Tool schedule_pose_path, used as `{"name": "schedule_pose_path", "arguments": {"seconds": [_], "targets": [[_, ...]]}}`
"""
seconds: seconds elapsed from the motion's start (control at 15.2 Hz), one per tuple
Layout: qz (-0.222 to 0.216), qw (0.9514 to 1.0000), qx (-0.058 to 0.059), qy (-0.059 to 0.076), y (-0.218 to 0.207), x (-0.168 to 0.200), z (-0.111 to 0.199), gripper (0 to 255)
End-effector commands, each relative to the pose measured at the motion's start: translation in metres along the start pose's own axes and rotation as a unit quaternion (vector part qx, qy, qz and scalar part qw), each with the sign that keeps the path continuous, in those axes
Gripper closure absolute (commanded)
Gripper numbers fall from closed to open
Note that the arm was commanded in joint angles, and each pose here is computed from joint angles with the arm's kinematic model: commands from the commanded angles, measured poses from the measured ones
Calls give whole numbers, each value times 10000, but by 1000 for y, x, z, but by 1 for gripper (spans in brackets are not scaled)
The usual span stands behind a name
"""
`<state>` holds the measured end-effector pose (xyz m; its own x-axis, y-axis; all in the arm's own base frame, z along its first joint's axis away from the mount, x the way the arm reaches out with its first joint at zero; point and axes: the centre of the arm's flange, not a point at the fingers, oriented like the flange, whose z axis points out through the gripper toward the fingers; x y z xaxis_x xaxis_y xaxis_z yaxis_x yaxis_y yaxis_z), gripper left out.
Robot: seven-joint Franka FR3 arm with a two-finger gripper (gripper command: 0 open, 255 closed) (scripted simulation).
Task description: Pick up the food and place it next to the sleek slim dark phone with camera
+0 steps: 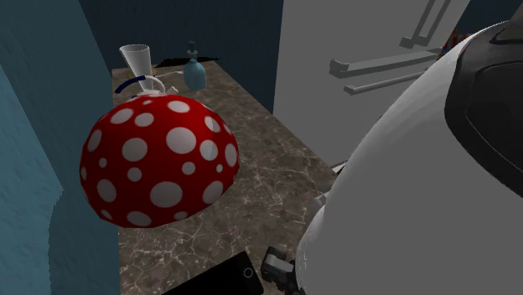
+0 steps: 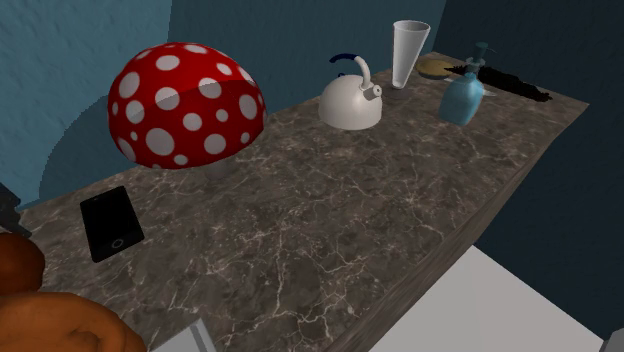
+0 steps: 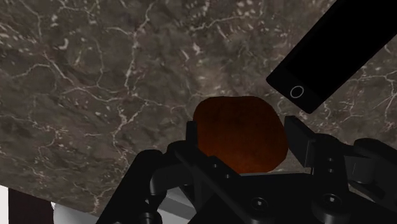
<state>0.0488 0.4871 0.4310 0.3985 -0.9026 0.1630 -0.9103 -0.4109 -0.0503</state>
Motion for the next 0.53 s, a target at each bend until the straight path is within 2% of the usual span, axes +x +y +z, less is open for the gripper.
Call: {"name": "schedule_pose_path", "arguments": {"seconds": [0.0, 0.46], "targets": [[1, 10000, 1, -1, 1, -3, 12, 255], [1, 10000, 1, -1, 3, -9, 48, 255]]}}
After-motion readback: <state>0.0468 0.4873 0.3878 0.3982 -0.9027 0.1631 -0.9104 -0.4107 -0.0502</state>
